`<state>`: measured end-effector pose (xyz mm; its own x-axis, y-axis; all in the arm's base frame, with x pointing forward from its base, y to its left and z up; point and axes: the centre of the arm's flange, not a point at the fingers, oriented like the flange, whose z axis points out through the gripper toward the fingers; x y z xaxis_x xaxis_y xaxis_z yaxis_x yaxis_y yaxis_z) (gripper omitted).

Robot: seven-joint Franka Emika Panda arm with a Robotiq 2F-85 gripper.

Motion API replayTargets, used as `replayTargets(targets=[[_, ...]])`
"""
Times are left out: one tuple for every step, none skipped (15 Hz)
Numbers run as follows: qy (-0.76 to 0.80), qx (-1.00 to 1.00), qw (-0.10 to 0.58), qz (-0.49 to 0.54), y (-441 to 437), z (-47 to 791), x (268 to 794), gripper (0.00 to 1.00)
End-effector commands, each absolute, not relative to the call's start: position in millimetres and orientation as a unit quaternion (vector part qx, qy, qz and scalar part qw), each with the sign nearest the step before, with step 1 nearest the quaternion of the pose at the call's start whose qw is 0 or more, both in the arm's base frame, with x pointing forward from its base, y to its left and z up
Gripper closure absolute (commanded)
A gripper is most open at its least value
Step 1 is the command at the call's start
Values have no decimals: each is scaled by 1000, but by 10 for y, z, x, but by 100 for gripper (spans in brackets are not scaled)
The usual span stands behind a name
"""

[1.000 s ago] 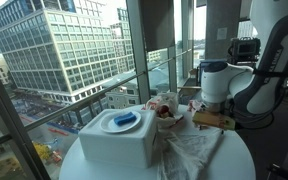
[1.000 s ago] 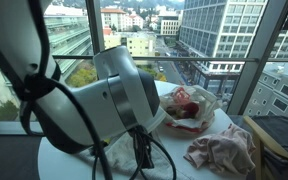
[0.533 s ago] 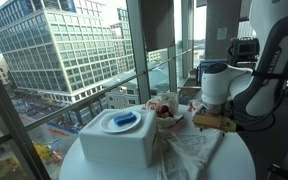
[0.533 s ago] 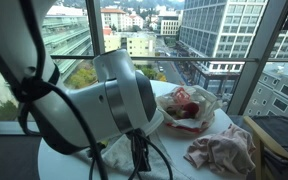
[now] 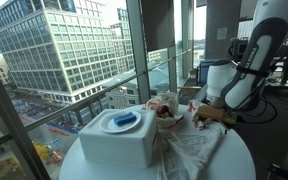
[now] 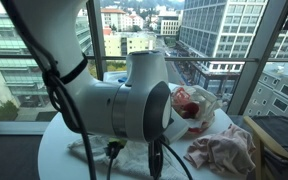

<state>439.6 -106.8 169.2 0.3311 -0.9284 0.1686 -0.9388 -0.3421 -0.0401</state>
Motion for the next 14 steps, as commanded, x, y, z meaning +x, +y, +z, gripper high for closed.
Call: replayTargets(targets=[[-593, 800, 22, 84, -1392, 1781, 4679, 0], [-601, 794, 19, 92, -1478, 1766, 4734, 0], [-607, 789, 21, 95, -1558, 1753, 4793, 0], [-612, 784, 26, 94, -1641, 1731, 4844, 0], [-619, 779, 30, 94, -1704, 1706, 4891, 0], [-623, 776, 34, 91, -1771, 1648, 4935, 0], [-627, 773, 38, 90, -1813, 1602, 4963, 0], [-630, 770, 47, 87, -1853, 1527, 4973, 0], [-632, 769, 52, 83, -1891, 1454, 4982, 0], [-632, 769, 56, 79, -1926, 1374, 4979, 0], [-634, 767, 58, 80, -1952, 1292, 4981, 0], [-638, 764, 62, 82, -1982, 1208, 4992, 0], [-643, 760, 62, 75, -2017, 1130, 5003, 0], [-648, 756, 63, 71, -2051, 1062, 5001, 0]])
